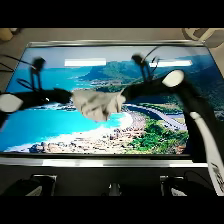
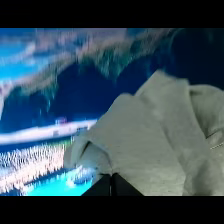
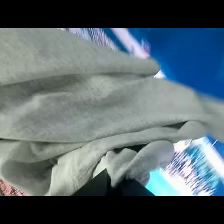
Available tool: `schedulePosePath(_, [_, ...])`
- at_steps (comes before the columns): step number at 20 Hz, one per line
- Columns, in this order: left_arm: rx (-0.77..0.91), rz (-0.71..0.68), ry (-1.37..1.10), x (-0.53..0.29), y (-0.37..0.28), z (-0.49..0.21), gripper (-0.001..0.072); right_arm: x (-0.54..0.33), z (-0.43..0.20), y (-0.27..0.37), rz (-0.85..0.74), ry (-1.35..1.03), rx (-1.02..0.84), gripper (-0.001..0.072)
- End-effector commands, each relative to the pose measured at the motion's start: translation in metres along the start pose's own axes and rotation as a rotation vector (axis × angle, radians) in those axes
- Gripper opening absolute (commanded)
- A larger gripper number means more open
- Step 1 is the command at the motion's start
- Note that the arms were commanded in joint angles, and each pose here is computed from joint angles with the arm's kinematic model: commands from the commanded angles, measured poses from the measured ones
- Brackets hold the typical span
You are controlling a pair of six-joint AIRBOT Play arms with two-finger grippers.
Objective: Fold the shirts.
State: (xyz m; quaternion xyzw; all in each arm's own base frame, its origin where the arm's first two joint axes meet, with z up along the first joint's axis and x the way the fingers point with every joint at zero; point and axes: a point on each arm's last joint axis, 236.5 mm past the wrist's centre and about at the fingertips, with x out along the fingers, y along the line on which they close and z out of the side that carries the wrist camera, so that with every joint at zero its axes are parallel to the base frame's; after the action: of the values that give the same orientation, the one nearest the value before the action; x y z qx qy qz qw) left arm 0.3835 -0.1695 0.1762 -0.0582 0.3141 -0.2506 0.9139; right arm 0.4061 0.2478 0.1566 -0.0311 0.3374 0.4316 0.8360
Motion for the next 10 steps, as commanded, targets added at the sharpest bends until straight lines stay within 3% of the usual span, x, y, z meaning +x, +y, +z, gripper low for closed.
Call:
schedulePosePath(1, [0.157,-0.018,-0.436,-0.151,-0.060,0.131,0.0020,-0.182,0.127,0.056,-0.294,-0.371,-0.454,0.0029])
schedulePosePath(5, [0.240,-0.021,-0.798,-0.299,-0.106,0.182,0.0019,-0.335,0.159,0.113,-0.552,-0.700,-0.530,0.0029])
schedulePosePath(8, [0.178,0.096,-0.700,-0.294,-0.077,0.162,0.0020,-0.356,0.126,0.086,-0.686,-0.598,-0.393,0.0029])
schedulePosePath(10, [0.132,0.120,-0.535,-0.251,-0.058,0.134,0.0020,-0.326,0.090,0.062,-0.675,-0.397,-0.308,0.0029])
